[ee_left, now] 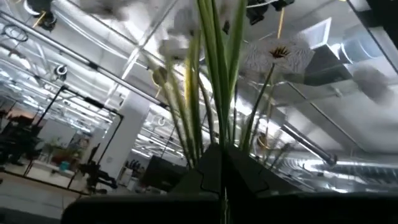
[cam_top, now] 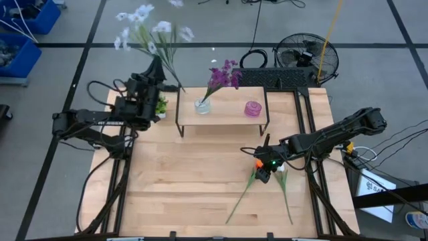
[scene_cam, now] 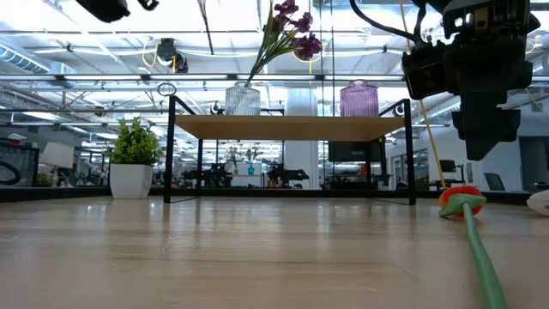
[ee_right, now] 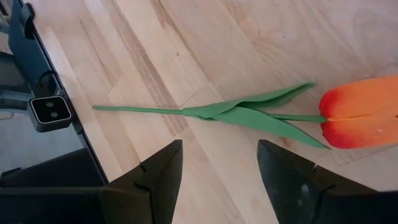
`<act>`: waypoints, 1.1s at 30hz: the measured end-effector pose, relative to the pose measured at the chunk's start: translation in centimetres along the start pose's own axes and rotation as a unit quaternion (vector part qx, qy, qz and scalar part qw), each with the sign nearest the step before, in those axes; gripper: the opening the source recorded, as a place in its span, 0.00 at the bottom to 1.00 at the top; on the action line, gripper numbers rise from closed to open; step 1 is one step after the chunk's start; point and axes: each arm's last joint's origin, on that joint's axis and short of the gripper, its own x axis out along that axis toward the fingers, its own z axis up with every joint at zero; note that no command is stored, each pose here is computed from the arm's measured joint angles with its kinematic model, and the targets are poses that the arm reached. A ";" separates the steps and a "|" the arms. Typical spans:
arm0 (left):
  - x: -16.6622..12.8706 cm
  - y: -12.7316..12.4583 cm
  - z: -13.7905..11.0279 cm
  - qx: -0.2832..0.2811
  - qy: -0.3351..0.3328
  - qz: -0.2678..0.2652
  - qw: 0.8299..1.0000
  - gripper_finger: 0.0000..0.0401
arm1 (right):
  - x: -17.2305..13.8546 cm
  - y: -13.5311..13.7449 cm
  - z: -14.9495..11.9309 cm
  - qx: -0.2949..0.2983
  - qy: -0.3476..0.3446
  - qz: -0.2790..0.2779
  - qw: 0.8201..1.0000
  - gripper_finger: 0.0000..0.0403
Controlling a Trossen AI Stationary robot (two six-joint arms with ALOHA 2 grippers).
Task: Pick and place flowers into a vace then onto a shelf
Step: Put the white flowers into the transparent vase
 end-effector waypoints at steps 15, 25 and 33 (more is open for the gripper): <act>0.1 -0.1 -4.7 -0.036 0.020 -0.042 0.998 0.01 | 0.0 0.0 0.0 -0.001 0.000 0.000 1.000 0.49; -0.4 -0.8 -5.5 -0.036 0.036 -0.071 0.996 0.01 | 0.0 0.0 0.0 -0.002 0.000 0.000 1.000 0.49; -1.1 -1.7 -5.3 0.005 0.049 -0.077 0.996 0.01 | 0.0 0.0 0.0 -0.002 0.000 0.000 1.000 0.49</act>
